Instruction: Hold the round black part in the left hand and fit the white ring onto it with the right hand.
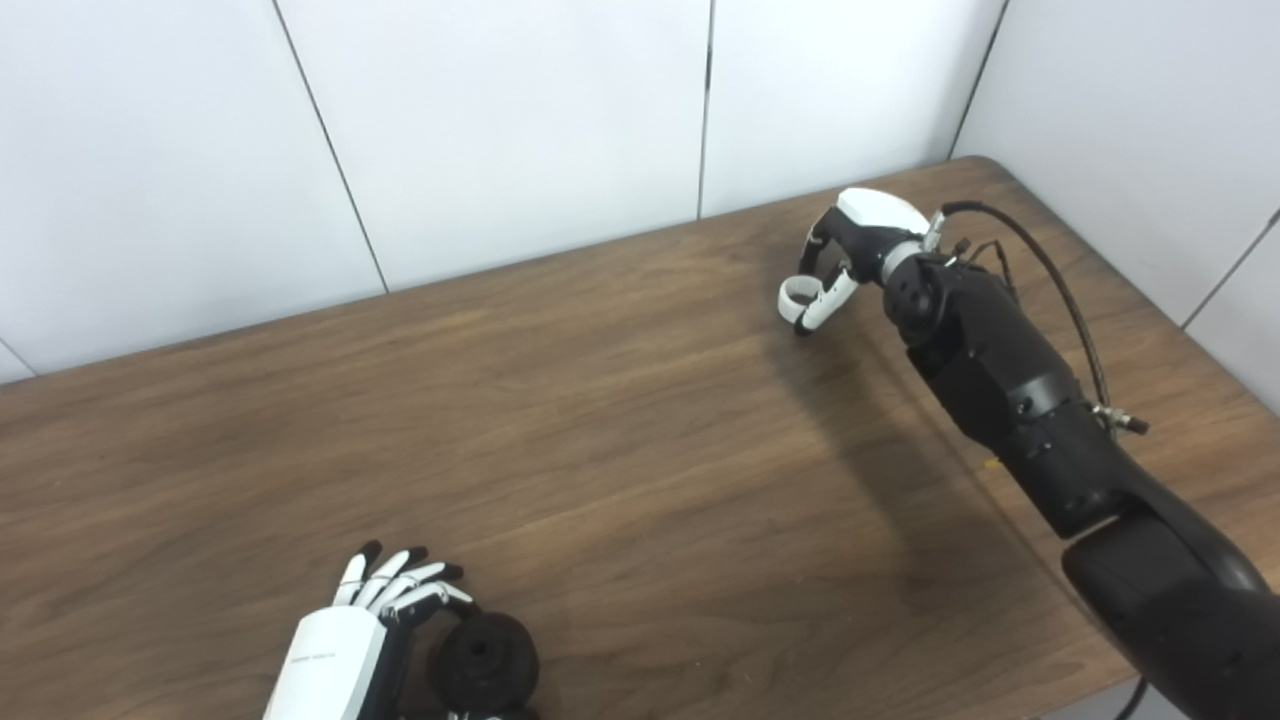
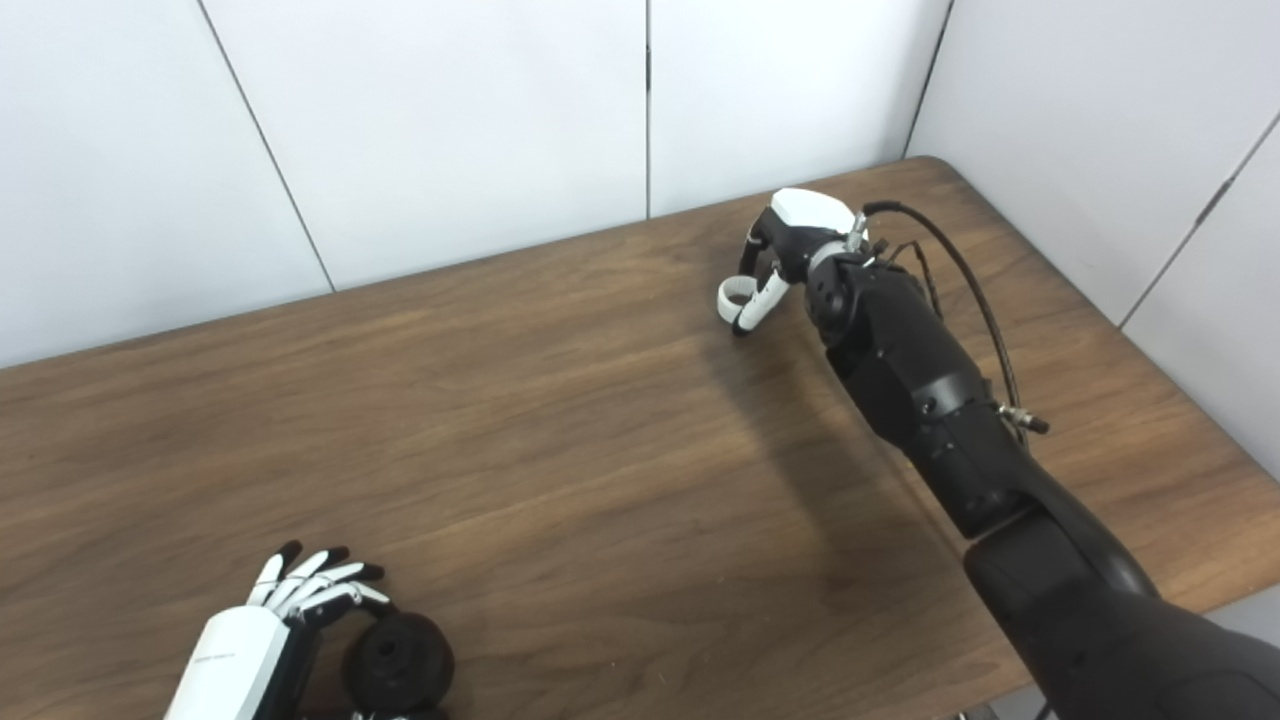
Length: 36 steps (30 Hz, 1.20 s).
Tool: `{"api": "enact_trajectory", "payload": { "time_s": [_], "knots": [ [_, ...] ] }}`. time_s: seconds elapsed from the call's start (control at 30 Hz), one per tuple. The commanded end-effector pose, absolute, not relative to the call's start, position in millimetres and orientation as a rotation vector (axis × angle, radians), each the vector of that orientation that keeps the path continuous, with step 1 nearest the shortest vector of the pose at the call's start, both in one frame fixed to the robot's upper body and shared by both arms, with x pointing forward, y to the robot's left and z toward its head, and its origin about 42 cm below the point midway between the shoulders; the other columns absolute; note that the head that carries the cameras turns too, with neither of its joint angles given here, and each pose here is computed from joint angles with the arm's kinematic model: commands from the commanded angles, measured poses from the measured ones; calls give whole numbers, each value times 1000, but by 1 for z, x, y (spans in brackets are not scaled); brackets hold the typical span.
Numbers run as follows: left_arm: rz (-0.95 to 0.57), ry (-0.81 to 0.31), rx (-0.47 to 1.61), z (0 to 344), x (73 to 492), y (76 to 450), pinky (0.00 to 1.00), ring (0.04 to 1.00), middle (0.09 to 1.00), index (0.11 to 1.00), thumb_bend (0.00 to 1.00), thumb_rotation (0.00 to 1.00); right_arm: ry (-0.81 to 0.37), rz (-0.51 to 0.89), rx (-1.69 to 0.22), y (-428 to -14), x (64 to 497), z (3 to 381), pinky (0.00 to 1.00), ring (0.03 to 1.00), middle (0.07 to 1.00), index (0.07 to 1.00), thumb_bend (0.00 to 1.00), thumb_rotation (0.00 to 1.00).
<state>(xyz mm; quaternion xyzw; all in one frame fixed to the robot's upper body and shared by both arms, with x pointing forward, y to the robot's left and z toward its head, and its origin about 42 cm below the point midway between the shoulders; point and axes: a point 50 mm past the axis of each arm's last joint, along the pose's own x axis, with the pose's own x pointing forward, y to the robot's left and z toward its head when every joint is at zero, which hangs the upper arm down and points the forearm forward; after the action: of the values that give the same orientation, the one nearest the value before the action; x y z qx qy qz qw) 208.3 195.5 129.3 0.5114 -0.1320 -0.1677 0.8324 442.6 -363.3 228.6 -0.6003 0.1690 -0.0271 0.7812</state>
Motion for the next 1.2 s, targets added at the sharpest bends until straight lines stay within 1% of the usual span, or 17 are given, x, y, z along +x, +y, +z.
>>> {"api": "enact_trajectory", "payload": {
  "time_s": [0.0,0.2,0.27,0.43,0.7,0.77,0.83,0.93,1.17],
  "knots": [
    [-351,-297,1106,132,207,195,1000,897,788,485,523,48,320,-114,-1315,-368,448,254,966,953,805,487,520,130],
    [-346,-298,1101,133,207,193,1000,899,788,485,522,47,314,-82,-1316,-367,443,253,961,958,804,487,520,130],
    [-346,-298,1102,132,207,192,1000,896,785,485,522,47,285,-41,-1334,-362,438,257,976,970,816,487,520,129],
    [-352,-305,1105,132,207,189,1000,887,783,485,522,47,211,35,-1413,-341,429,270,971,969,819,487,521,131],
    [-354,-306,1108,131,207,181,1000,885,780,485,522,48,130,76,-1442,-308,412,287,902,925,790,484,523,129],
    [-353,-308,1106,131,207,177,1000,883,774,485,522,48,114,104,-1454,-298,405,290,918,919,785,484,523,130],
    [-355,-310,1106,130,207,174,1000,887,775,485,523,49,87,155,-1480,-286,396,293,964,918,785,484,524,132],
    [-359,-310,1108,129,208,169,1000,892,777,485,523,49,44,224,-1504,-271,381,297,987,915,792,485,523,134],
    [-362,-292,1120,127,212,156,1000,902,788,485,522,51,-58,317,-1483,-248,351,304,981,908,806,486,523,135]
  ]
}}
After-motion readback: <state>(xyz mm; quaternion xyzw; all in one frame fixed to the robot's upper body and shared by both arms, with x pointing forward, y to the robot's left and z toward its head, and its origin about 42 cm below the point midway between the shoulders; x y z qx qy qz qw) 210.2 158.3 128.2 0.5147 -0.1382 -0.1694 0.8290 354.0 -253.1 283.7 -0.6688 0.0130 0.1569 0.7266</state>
